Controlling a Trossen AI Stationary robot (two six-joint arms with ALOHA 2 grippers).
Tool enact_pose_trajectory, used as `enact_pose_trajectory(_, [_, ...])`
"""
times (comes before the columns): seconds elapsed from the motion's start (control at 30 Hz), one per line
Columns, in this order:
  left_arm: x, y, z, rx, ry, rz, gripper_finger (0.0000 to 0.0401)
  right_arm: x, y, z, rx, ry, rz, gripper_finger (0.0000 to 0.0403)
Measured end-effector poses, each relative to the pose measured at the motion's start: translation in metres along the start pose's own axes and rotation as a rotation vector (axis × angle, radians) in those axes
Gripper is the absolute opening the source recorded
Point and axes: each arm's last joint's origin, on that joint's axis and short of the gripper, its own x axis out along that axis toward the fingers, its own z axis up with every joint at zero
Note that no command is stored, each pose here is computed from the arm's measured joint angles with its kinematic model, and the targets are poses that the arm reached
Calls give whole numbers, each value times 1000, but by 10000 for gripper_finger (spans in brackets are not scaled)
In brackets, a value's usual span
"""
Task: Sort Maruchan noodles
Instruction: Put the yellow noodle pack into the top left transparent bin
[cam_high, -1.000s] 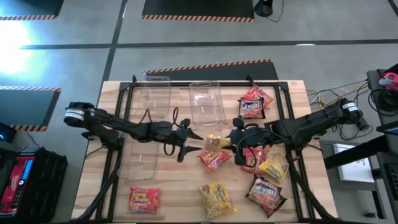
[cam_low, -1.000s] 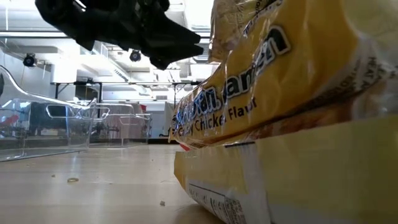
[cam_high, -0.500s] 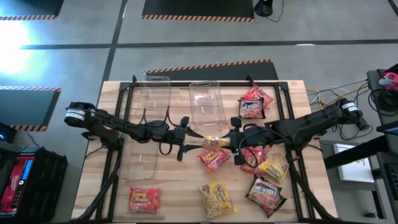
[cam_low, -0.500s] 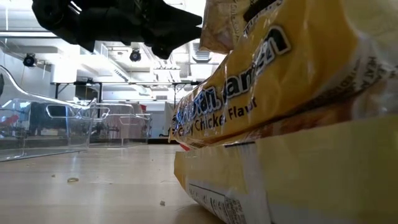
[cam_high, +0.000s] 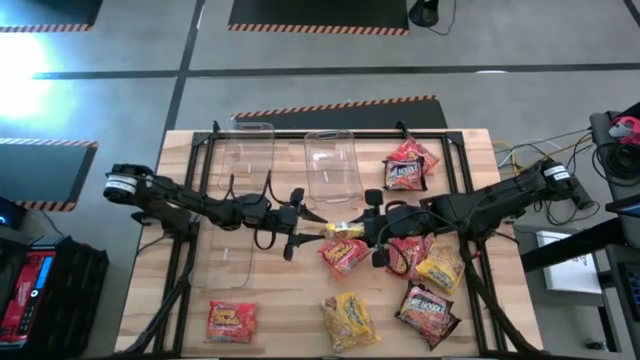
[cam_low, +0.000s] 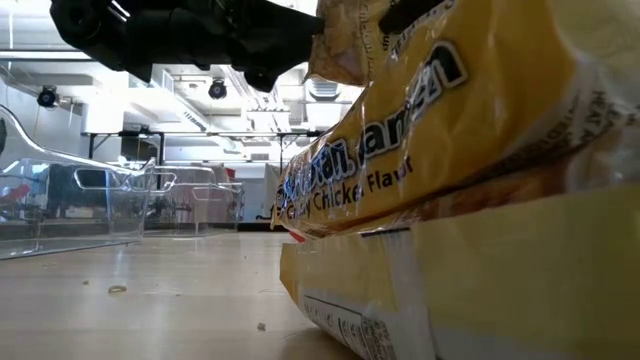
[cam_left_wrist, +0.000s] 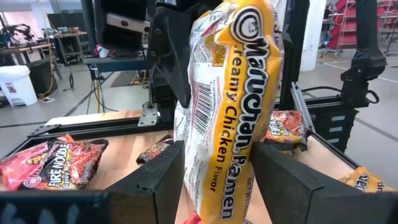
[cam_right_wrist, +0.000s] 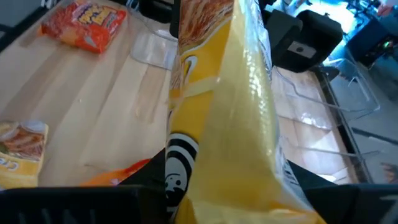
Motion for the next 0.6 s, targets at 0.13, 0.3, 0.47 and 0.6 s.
enact_pose_trajectory(0.13, [0, 0, 0, -18, 0, -9, 171, 2, -1, 4, -39, 10, -22, 116])
enact_pose_trajectory(0.3, [1, 0, -1, -42, 1, -13, 171, 2, -3, 8, -45, 5, -49, 116])
enact_pose_trajectory(0.47, [2, 0, -3, -58, 7, -17, 171, 3, -3, 9, -45, 10, -48, 115])
enact_pose_trajectory(0.6, [2, -1, -3, -57, 3, -17, 171, 4, -2, 9, -35, 10, -48, 117])
